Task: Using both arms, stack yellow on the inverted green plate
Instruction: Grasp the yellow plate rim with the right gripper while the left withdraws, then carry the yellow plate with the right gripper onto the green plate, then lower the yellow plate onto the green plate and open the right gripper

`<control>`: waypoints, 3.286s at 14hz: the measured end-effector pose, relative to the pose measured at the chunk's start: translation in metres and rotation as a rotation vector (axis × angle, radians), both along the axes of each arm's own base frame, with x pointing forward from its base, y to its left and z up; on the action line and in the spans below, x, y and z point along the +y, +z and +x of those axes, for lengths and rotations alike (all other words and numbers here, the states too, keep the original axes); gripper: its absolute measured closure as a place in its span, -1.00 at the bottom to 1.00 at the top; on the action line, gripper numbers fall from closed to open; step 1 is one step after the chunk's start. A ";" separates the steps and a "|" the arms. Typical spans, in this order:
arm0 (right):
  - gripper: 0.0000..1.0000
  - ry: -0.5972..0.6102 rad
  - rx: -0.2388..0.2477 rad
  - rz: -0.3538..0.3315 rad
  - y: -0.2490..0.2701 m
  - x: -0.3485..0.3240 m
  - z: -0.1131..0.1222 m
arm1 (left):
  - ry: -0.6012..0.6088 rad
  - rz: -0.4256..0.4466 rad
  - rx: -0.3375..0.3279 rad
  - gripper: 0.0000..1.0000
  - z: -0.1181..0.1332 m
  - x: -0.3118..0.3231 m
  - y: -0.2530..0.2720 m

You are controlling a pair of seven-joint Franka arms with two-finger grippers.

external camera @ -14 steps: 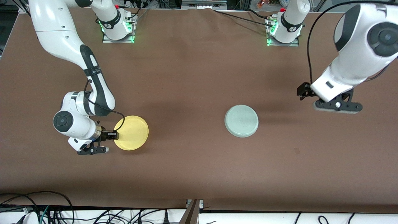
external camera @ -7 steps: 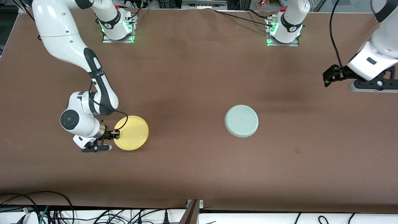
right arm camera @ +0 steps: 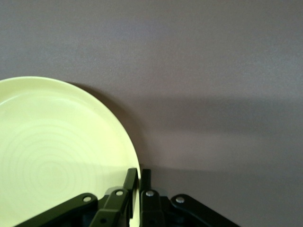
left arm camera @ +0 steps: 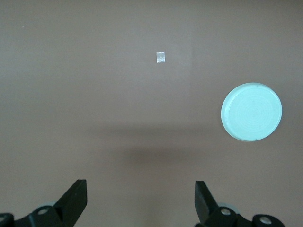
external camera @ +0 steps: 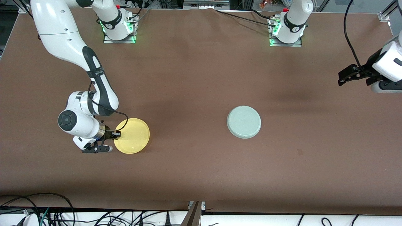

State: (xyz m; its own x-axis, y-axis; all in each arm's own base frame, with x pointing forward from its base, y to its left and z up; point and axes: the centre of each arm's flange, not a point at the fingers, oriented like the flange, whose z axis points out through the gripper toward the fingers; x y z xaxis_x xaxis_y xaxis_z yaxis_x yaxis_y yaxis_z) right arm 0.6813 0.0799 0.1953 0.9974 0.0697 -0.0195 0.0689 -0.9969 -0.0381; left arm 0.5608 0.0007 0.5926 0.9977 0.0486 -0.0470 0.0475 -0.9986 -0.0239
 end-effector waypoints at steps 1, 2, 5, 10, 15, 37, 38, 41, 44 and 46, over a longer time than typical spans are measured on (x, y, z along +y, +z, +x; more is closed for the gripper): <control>0.87 0.002 0.010 0.003 0.004 0.002 0.001 | 0.003 0.000 0.000 -1.00 0.000 0.002 0.000; 0.87 0.001 0.019 0.016 0.009 0.006 0.003 | 0.002 0.000 -0.001 -1.00 0.000 0.001 0.000; 0.95 -0.045 0.028 0.161 0.043 0.043 0.016 | -0.012 -0.001 -0.001 -1.00 0.000 -0.007 0.000; 0.95 -0.161 0.059 0.238 0.066 0.161 -0.001 | -0.012 -0.001 -0.001 -1.00 0.000 -0.007 0.000; 0.95 -0.258 0.001 0.277 0.065 0.348 -0.081 | -0.013 -0.001 -0.001 -1.00 0.000 -0.007 0.000; 0.95 -0.358 -0.115 0.399 0.009 0.520 -0.154 | -0.026 -0.001 -0.001 -1.00 0.000 -0.014 0.001; 0.95 -0.358 -0.114 0.396 0.007 0.520 -0.154 | -0.026 -0.001 -0.001 -1.00 0.000 -0.014 0.001; 0.84 -0.358 -0.114 0.387 0.000 0.520 -0.155 | -0.026 -0.001 -0.001 -1.00 0.000 -0.014 0.001; 0.22 -0.361 -0.130 0.384 0.002 0.516 -0.149 | -0.026 -0.001 -0.001 -1.00 0.000 -0.014 0.001; -0.19 -0.365 -0.155 0.390 0.013 0.513 -0.140 | -0.026 -0.001 -0.001 -1.00 0.000 -0.015 0.001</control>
State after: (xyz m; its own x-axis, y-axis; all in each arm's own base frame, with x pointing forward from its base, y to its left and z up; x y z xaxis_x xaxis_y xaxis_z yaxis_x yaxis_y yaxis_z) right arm 0.5414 0.5927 0.2083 0.9473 -0.3081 0.0872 -0.2442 -0.8712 -0.4258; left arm 0.5607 -0.0138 0.5931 0.9987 0.0225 -0.0463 0.0215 -0.9995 -0.0229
